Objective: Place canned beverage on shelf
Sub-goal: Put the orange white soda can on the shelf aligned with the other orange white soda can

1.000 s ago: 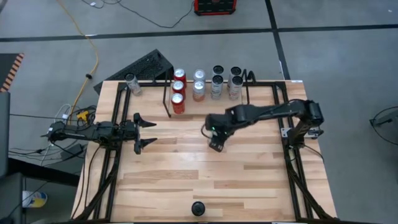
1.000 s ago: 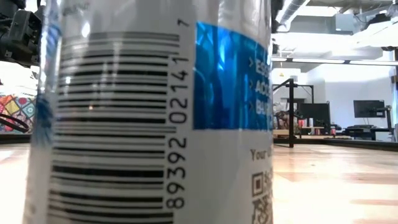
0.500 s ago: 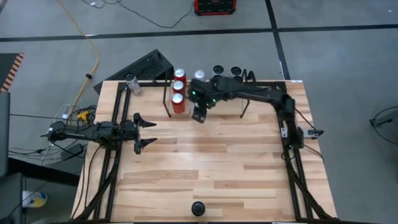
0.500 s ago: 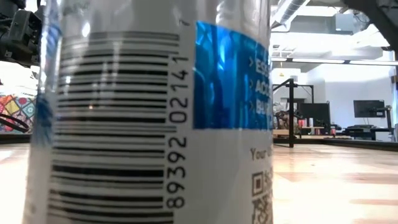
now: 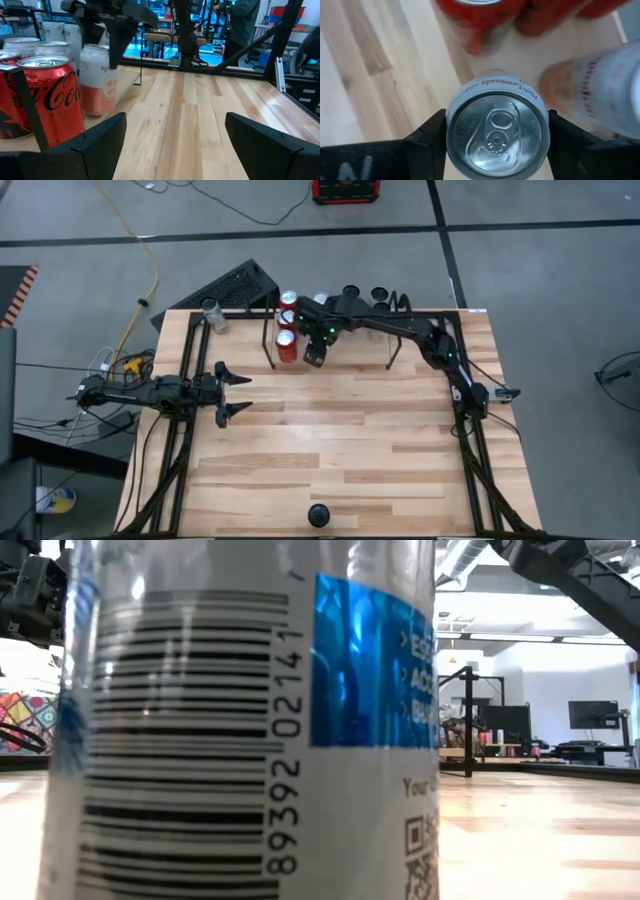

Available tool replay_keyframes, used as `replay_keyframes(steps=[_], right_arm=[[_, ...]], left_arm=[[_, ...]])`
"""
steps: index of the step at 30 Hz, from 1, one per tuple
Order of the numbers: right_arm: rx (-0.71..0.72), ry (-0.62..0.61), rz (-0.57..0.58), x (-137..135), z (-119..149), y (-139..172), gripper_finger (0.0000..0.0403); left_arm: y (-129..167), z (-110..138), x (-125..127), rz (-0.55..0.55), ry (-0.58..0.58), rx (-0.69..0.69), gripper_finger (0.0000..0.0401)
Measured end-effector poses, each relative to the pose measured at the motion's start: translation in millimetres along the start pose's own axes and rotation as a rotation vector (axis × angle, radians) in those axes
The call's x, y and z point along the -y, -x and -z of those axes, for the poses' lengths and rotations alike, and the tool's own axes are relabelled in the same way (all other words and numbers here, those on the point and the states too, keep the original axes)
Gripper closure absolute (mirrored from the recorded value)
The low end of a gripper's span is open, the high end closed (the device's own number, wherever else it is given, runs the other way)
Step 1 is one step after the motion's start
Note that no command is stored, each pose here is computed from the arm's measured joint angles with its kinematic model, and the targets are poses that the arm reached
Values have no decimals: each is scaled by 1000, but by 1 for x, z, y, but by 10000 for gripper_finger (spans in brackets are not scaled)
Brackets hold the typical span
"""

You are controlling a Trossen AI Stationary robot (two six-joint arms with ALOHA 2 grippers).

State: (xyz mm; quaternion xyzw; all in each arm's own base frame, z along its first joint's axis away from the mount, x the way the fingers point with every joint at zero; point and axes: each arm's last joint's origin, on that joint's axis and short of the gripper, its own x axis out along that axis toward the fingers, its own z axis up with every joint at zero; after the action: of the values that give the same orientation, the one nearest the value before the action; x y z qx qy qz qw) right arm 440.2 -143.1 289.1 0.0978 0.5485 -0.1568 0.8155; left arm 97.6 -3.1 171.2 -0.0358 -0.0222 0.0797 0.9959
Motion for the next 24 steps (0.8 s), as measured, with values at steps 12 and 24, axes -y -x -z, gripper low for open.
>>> replay_keyframes(steps=[12, 24], right_arm=[[-13, -8, 4, 16, 0, -1, 162], [-12, -1, 6, 17, 0, -1, 75]], left_arm=[[0, 0, 0, 0, 0, 0, 74], [0, 0, 0, 0, 0, 0, 74]])
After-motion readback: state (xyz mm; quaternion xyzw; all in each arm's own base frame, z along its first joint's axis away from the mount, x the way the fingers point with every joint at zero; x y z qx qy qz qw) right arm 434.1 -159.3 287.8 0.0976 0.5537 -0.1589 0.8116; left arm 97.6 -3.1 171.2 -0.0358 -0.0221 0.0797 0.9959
